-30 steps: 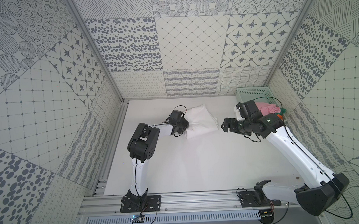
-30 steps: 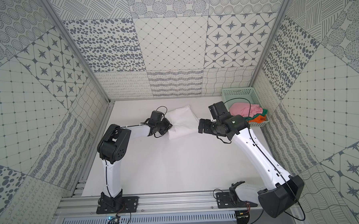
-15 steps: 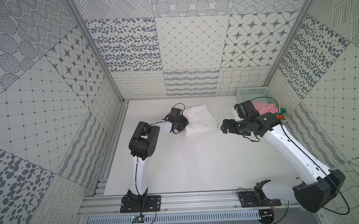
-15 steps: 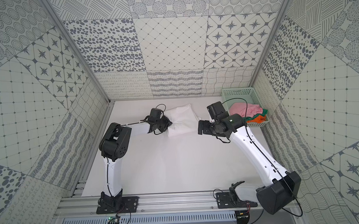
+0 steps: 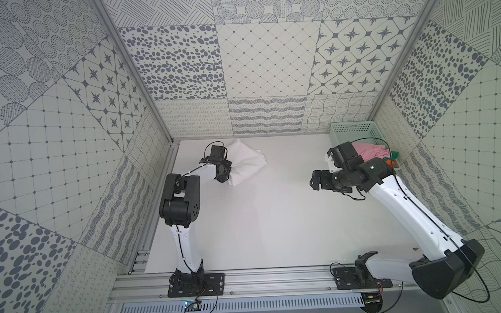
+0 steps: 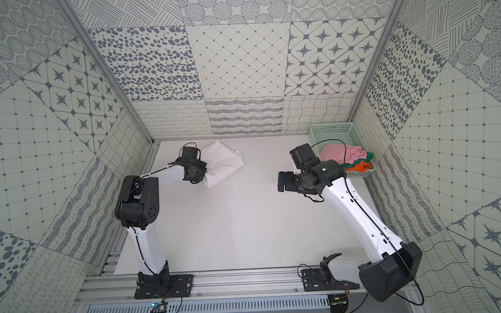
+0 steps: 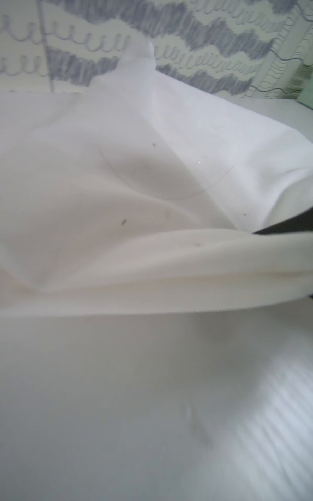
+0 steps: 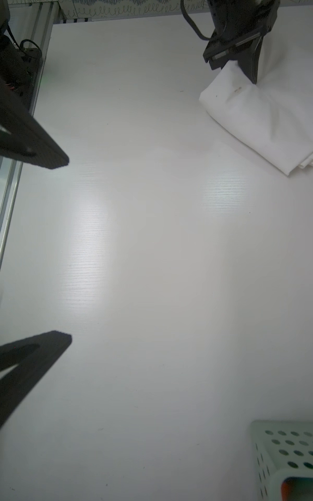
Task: Fold and stack t-shirts
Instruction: Move the T-shirt to the corner of the board.
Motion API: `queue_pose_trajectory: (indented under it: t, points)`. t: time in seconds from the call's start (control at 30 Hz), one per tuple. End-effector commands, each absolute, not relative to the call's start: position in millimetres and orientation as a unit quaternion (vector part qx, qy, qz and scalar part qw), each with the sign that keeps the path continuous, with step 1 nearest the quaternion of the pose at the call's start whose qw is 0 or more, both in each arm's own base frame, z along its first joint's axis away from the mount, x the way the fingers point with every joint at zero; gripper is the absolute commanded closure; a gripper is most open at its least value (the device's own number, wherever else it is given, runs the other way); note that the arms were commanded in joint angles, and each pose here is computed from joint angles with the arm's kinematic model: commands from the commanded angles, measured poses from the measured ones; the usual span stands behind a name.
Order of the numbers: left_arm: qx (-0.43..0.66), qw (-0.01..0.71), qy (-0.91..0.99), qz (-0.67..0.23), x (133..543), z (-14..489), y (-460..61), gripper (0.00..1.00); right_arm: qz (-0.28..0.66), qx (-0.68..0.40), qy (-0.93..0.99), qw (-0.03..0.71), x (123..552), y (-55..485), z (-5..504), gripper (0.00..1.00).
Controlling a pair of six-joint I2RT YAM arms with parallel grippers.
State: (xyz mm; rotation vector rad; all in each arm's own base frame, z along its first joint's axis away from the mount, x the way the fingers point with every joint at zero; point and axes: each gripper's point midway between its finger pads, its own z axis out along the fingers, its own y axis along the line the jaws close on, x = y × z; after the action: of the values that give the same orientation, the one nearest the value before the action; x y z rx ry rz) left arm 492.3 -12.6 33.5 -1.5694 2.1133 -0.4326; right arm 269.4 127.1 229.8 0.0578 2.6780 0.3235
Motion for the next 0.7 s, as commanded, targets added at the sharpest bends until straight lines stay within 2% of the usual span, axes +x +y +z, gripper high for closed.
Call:
queue_pose_trajectory:
  t: [0.0, 0.1, 0.2, 0.67]
  points:
    - [-0.695, 0.249, 0.675, 0.015, 411.4, 38.0, 82.2, 1.00, 0.119, 0.006, 0.969, 0.217, 261.2, 126.1, 231.9, 0.02]
    - [-0.717, 0.247, 0.651, 0.025, 393.6, 39.7, 110.0, 1.00, 0.125, 0.006, 0.969, 0.212, 258.9, 127.6, 233.3, 0.02]
    - [-0.725, 0.243, 0.644, 0.019, 392.7, 34.5, 132.9, 1.00, 0.131, 0.004, 0.969, 0.207, 256.2, 129.6, 235.4, 0.02]
    - [-0.720, 0.248, 0.648, -0.005, 470.2, 7.9, 167.5, 1.00, 0.156, 0.029, 0.967, 0.197, 238.2, 132.4, 252.6, 0.02]
